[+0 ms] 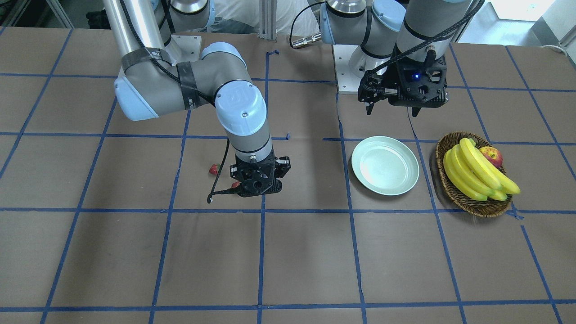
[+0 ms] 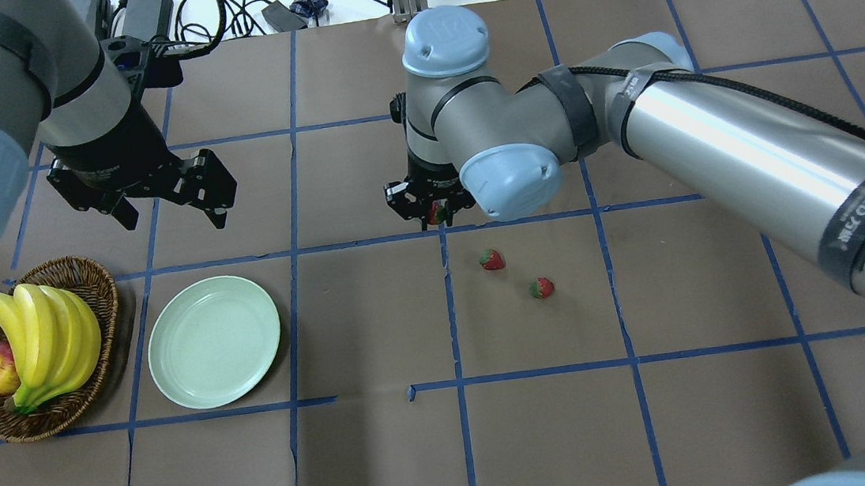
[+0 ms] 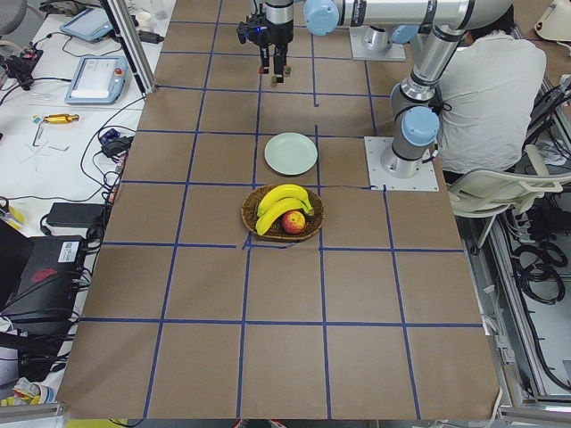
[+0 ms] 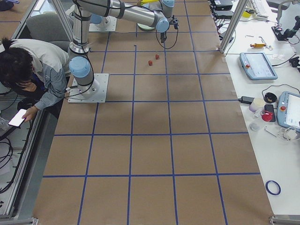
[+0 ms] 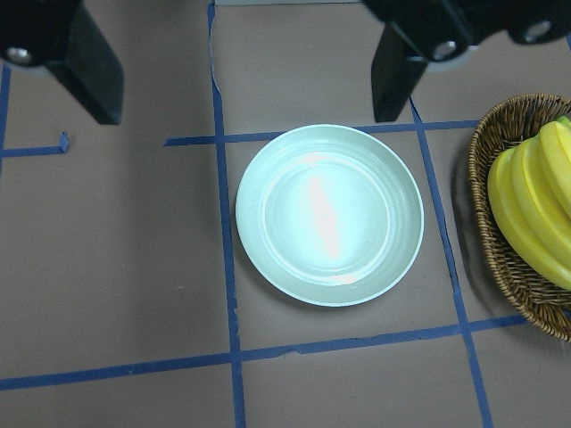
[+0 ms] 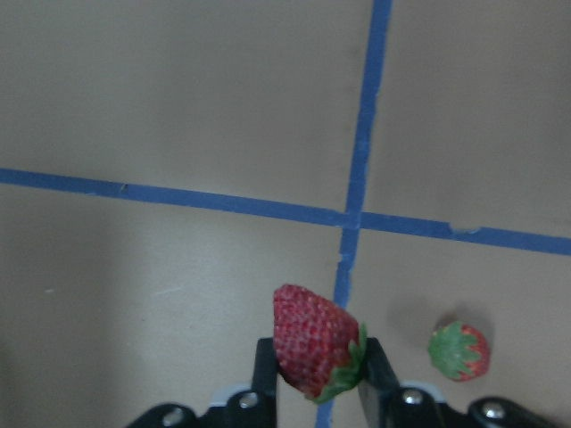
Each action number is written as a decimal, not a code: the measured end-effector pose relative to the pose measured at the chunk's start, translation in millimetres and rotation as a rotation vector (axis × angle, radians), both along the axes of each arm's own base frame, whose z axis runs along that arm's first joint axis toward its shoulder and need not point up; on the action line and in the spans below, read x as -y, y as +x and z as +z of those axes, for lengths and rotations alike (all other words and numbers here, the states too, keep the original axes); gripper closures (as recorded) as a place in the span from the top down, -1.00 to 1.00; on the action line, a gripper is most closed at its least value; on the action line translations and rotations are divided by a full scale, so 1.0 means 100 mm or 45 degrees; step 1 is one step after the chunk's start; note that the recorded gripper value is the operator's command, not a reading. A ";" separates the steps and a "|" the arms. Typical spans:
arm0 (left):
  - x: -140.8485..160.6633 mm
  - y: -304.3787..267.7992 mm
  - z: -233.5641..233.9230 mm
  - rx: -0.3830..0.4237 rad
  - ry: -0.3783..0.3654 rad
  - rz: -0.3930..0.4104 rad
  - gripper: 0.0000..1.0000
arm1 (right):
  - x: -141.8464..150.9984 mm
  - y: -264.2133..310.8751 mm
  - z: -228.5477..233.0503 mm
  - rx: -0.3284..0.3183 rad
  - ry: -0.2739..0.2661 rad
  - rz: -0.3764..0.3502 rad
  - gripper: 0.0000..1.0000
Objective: Collect all strawberries into plate
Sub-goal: 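Carry the strawberry toward the plate and release it on the table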
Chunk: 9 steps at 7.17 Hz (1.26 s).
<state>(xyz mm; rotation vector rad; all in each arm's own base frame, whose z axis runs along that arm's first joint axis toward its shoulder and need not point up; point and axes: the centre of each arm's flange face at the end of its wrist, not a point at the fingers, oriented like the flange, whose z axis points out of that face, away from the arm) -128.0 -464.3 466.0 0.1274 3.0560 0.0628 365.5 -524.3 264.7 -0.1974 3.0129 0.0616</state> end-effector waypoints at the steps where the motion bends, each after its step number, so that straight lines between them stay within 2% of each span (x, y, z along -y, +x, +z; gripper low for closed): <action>1: 0.00 0.00 0.00 -0.002 0.000 0.002 1.00 | -0.03 0.14 -0.17 0.004 0.004 0.022 -1.00; 4: 0.00 0.00 -0.01 -0.002 0.005 0.005 1.00 | -0.07 0.35 -0.54 0.016 0.032 0.061 -1.00; 5: -0.01 0.00 -0.01 -0.002 0.006 0.007 1.00 | -0.09 0.37 -0.60 0.028 0.051 0.070 -0.61; 6: -0.01 0.00 -0.02 -0.002 0.007 0.008 1.00 | -0.11 0.38 -0.64 0.031 0.067 0.074 0.15; 8: -0.01 0.00 -0.03 0.000 0.011 0.013 1.00 | -0.15 0.36 -0.69 0.024 0.099 0.077 0.65; 9: -0.01 0.00 -0.04 0.001 0.014 0.014 1.00 | -0.17 0.36 -0.72 0.013 0.125 0.078 0.77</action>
